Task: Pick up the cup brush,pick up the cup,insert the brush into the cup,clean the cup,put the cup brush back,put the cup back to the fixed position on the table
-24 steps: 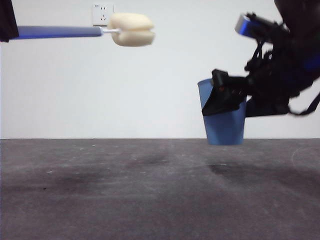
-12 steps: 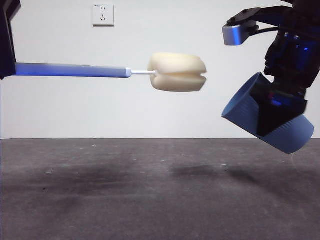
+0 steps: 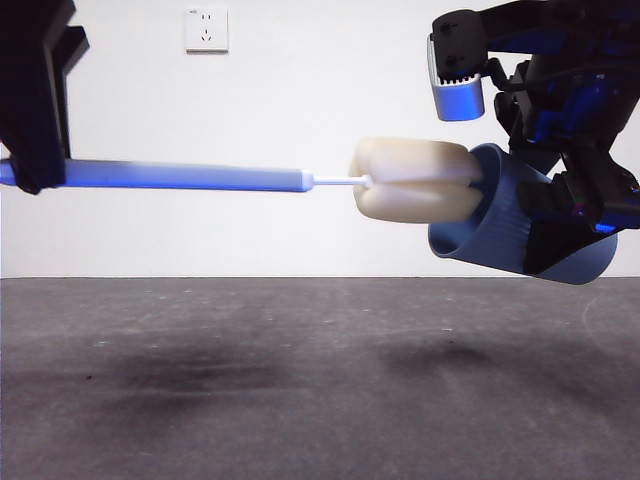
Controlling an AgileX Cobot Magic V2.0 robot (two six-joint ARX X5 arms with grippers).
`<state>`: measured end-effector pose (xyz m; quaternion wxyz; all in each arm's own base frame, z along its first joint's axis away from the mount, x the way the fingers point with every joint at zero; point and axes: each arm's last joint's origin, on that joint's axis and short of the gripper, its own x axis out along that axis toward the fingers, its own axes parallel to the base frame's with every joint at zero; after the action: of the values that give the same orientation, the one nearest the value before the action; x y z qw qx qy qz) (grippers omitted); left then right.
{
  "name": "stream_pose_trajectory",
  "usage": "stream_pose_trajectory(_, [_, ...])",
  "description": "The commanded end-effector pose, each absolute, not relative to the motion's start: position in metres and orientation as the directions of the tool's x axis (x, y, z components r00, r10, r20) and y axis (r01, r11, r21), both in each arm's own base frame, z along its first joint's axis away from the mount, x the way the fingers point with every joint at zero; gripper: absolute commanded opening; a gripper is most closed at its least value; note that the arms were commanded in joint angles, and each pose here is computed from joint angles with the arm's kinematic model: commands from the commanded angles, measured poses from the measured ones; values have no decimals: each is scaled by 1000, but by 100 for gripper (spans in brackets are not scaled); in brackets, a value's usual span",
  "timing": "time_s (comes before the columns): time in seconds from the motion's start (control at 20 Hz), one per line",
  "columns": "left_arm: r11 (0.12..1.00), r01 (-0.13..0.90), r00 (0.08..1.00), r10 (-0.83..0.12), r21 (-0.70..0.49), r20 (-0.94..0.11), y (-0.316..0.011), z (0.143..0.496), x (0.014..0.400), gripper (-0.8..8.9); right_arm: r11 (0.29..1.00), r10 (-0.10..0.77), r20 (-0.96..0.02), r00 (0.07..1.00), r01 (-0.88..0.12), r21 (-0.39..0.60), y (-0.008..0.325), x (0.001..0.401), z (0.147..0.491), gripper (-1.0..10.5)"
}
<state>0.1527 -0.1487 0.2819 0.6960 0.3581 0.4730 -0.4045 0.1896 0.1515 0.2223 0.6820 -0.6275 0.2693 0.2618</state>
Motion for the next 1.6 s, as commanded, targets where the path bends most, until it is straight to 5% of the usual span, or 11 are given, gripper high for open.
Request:
stream_pose_trajectory(0.05, [426, 899, 216, -227, 102, -950, -155, 276, 156, -8, 21, 25, -687, 727, -687, -726, 158, 186, 223, -13])
stream_pose_trajectory(0.6, [433, 901, 192, -321, 37, -927, -186, 266, 157, -9, -197, 90, -715, 693, -692, -695, 195, 159, 206, -13])
stream_pose_trajectory(0.8, [474, 880, 183, -284, 27, -941, -184, 264, 154, -8, -197, 52, -696, 716, -676, -710, 195, 160, 205, -13])
stream_pose_trajectory(1.05, [485, 872, 140, -119, 65, -983, -169, 263, 144, -8, -169, -9, -671, 741, -663, -729, 189, 167, 206, -13])
stream_pose_trajectory(1.35, [485, 872, 145, -131, 64, -981, -164, 269, 139, -9, -170, -7, -671, 741, -663, -729, 189, 166, 206, -13])
stream_pose_trajectory(1.6, [472, 881, 178, -272, 30, -946, -180, 268, 149, -9, -176, 8, -674, 739, -662, -728, 191, 164, 206, -13])
